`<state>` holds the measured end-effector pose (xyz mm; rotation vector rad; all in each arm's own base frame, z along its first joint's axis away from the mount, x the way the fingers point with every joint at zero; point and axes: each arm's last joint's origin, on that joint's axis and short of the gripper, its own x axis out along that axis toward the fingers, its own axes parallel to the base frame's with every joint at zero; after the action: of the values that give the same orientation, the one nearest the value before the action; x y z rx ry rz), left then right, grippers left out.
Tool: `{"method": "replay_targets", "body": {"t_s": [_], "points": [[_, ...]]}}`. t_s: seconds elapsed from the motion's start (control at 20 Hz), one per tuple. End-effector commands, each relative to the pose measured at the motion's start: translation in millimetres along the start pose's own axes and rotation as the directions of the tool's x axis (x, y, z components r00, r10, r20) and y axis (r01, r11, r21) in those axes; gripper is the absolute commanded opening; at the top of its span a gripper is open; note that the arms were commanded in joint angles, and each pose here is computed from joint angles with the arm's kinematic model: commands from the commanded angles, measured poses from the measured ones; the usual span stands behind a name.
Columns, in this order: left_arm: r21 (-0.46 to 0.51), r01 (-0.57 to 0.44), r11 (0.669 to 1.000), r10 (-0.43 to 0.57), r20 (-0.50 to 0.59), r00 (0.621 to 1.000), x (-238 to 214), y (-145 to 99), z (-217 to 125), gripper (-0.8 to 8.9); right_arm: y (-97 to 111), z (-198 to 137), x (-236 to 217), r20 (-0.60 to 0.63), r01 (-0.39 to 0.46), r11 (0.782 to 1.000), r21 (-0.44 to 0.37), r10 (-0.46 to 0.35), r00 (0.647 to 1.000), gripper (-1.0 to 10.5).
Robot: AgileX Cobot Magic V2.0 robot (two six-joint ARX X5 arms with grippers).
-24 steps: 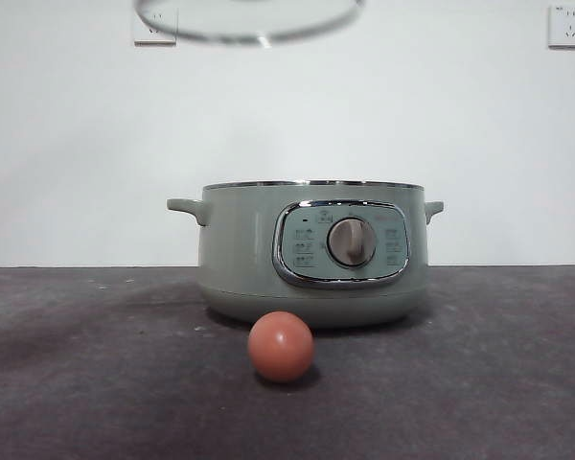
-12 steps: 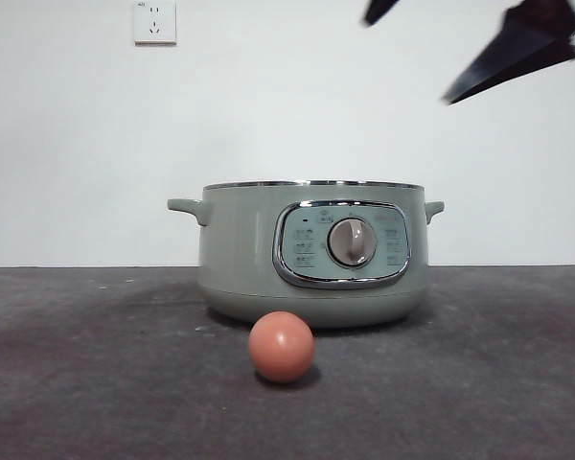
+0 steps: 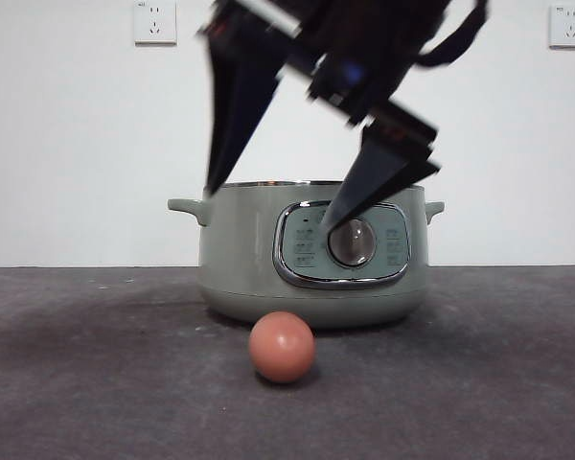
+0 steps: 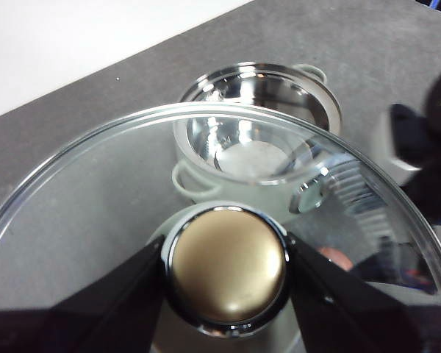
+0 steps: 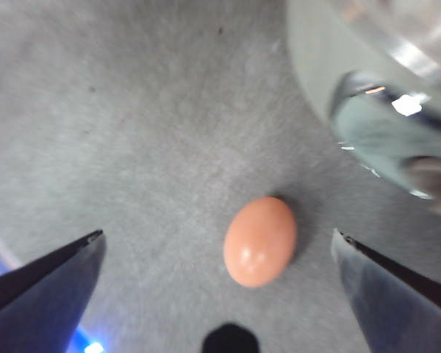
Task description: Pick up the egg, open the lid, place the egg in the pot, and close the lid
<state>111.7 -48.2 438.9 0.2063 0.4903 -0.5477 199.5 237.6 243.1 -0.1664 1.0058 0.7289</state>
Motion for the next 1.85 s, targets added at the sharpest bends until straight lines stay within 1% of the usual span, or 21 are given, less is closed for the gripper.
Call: {"method": "replay_targets", "body": {"t_s": [0.05,0.15,0.25,0.4,0.7,0.75,0.85,0.95,1.0,1.05,1.1,1.2,1.25,1.35,1.4,1.55,1.65,1.85], "points": [[-0.008,-0.023,1.000,0.024,0.085,0.996,-17.3,-3.6,-9.8,-0.06,6.6,-2.5,18.0,-0.017,0.052,0.997,0.056,-0.052,0.999,5.6],[-0.014,-0.036,0.999,0.037,0.091,0.995,-30.7,-7.2,-22.0,-0.06,9.2,-5.0,31.5,-0.032,0.092,0.993,0.069,-0.090,0.995,5.6],[-0.021,-0.052,0.998,0.053,0.095,0.994,-45.1,-10.4,-31.4,-0.06,9.2,-6.6,43.7,-0.046,0.110,0.991,0.079,-0.107,0.993,5.6],[-0.028,-0.073,0.997,0.075,0.105,0.992,-62.2,-14.2,-43.3,-0.06,6.1,-9.8,59.0,-0.065,0.173,0.980,0.098,-0.167,0.984,5.6],[-0.037,-0.077,0.996,0.081,0.105,0.991,-73.6,-17.3,-52.9,-0.06,2.4,-18.4,83.8,-0.131,0.208,0.971,0.118,-0.193,0.972,5.6],[-0.037,-0.077,0.996,0.081,0.105,0.991,-73.6,-17.3,-52.9,-0.06,2.0,-19.5,86.1,-0.138,0.213,0.969,0.128,-0.195,0.971,5.4],[-0.036,-0.077,0.996,0.080,0.105,0.991,-73.5,-17.3,-52.8,-0.06,1.6,-20.6,86.9,-0.149,0.218,0.967,0.133,-0.198,0.969,4.3],[-0.036,-0.078,0.996,0.081,0.105,0.991,-73.5,-17.2,-52.8,-0.06,1.3,-21.7,86.7,-0.160,0.223,0.966,0.131,-0.201,0.966,3.6],[-0.036,-0.078,0.996,0.081,0.105,0.991,-73.5,-17.2,-52.8,-0.06,1.0,-22.7,86.4,-0.171,0.228,0.965,0.129,-0.205,0.964,2.7],[-0.036,-0.078,0.996,0.081,0.105,0.991,-73.5,-17.2,-52.8,-0.06,0.8,-23.5,86.3,-0.179,0.231,0.964,0.127,-0.207,0.962,2.1],[-0.036,-0.078,0.996,0.081,0.106,0.991,-73.5,-17.2,-52.8,-0.06,0.7,-24.3,86.1,-0.187,0.234,0.964,0.125,-0.208,0.960,1.9],[-0.036,-0.078,0.996,0.081,0.107,0.991,-73.5,-17.2,-52.6,-0.06,0.7,-24.6,86.0,-0.189,0.235,0.964,0.124,-0.209,0.959,1.8],[-0.036,-0.078,0.996,0.081,0.107,0.991,-73.6,-17.2,-52.6,-0.06,0.8,-24.5,86.0,-0.188,0.235,0.964,0.124,-0.209,0.960,1.7],[-0.036,-0.077,0.996,0.081,0.107,0.991,-73.6,-17.2,-52.6,-0.06,0.8,-24.4,85.9,-0.187,0.234,0.964,0.124,-0.209,0.960,0.3],[-0.036,-0.077,0.996,0.081,0.108,0.991,-73.6,-17.2,-52.6,-0.06,1.0,-24.1,86.0,-0.184,0.232,0.965,0.123,-0.208,0.961,-0.2],[-0.036,-0.078,0.996,0.081,0.109,0.991,-73.6,-17.2,-52.5,-0.06,4.1,-21.9,80.2,-0.165,0.216,0.969,0.116,-0.196,0.967,-0.1],[-0.035,-0.078,0.996,0.081,0.111,0.990,-73.3,-17.1,-52.0,-0.06,10.4,-17.6,65.5,-0.128,0.177,0.977,0.115,-0.162,0.978,-0.1],[-0.034,-0.079,0.996,0.082,0.123,0.989,-72.7,-16.8,-50.2,-0.06,31.3,-8.8,15.7,0.001,0.049,0.996,0.080,-0.049,0.999,-0.1]]}}
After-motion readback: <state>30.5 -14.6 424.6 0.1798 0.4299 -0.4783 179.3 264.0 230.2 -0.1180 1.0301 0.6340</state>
